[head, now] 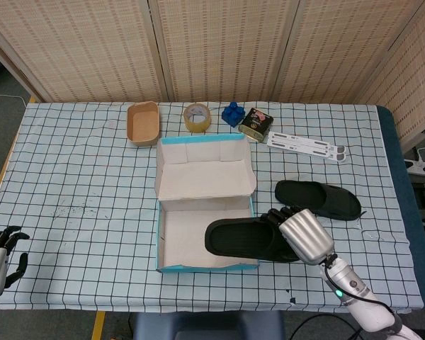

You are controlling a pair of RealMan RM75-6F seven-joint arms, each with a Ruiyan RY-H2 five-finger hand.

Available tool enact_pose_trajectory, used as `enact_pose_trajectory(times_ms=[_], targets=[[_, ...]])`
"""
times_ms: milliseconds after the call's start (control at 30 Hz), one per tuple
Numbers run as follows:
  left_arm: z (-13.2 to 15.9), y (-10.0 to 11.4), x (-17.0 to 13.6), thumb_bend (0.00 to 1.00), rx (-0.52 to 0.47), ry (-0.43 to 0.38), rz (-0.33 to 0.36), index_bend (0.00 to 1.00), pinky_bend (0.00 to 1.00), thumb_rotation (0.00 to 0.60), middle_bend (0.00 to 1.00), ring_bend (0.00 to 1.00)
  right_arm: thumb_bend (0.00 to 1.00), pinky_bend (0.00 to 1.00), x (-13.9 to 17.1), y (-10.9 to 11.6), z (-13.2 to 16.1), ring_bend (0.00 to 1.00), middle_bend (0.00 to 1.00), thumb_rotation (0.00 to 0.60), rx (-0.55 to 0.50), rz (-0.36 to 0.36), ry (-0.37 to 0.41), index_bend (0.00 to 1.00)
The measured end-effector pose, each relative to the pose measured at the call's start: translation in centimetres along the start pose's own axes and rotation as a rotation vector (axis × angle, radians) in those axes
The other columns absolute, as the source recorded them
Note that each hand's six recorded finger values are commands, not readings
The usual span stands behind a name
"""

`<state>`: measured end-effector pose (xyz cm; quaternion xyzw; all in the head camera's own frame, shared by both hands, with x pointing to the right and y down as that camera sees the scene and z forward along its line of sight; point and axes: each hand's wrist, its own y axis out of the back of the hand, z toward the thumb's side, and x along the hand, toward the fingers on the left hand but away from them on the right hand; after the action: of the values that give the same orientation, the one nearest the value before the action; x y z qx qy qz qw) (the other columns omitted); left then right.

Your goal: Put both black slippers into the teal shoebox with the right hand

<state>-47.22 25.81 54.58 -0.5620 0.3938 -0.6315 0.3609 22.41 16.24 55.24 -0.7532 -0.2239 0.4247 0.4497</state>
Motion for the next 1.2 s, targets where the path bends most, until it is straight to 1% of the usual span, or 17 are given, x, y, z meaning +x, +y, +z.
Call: enact_pose_trajectory(times_ms=[167, 267, 400, 500, 600, 733, 900, 1200], targets=[[-0.1, 0.1, 0.0, 0.49, -0.005, 0.001, 0.002, 0.35, 0.48, 0.600, 0.22, 0.24, 0.02, 0.52, -3.4, -0.5, 2.6, 0.52, 0.58, 0.600, -0.060, 0.029, 0.037, 0.69], [-0.2, 0.1, 0.1, 0.49, -0.006, 0.003, 0.002, 0.35, 0.48, 0.600, 0.22, 0.24, 0.02, 0.52, -5.5, -1.2, 4.4, 0.52, 0.58, 0.600, -0.106, 0.048, 0.058, 0.69], [-0.2, 0.2, 0.0, 0.49, -0.010, 0.003, 0.005, 0.35, 0.48, 0.600, 0.22, 0.24, 0.02, 0.52, -8.0, -2.6, 6.4, 0.52, 0.58, 0.600, -0.150, 0.089, 0.078, 0.69], [-0.3, 0.2, 0.0, 0.49, -0.013, 0.003, 0.005, 0.35, 0.48, 0.600, 0.22, 0.24, 0.02, 0.52, -9.4, -3.9, 7.5, 0.52, 0.58, 0.600, -0.156, 0.115, 0.081, 0.69], [-0.3, 0.2, 0.0, 0.49, -0.014, 0.002, 0.004, 0.35, 0.48, 0.600, 0.22, 0.24, 0.02, 0.52, -10.3, -5.1, 8.0, 0.52, 0.58, 0.600, -0.145, 0.132, 0.074, 0.69], [-0.3, 0.2, 0.1, 0.49, -0.014, 0.001, 0.003, 0.35, 0.48, 0.600, 0.22, 0.24, 0.02, 0.52, -11.2, -6.5, 8.4, 0.52, 0.58, 0.600, -0.134, 0.147, 0.068, 0.69], [-0.3, 0.1, 0.0, 0.49, -0.015, 0.000, 0.000, 0.35, 0.48, 0.600, 0.22, 0.24, 0.02, 0.52, -12.0, -8.1, 9.0, 0.52, 0.58, 0.600, -0.150, 0.175, 0.073, 0.69], [-0.4, 0.3, 0.1, 0.49, -0.026, 0.001, 0.004, 0.35, 0.48, 0.600, 0.22, 0.24, 0.02, 0.52, -10.9, -10.4, 8.6, 0.52, 0.58, 0.600, -0.120, 0.246, 0.079, 0.69]])
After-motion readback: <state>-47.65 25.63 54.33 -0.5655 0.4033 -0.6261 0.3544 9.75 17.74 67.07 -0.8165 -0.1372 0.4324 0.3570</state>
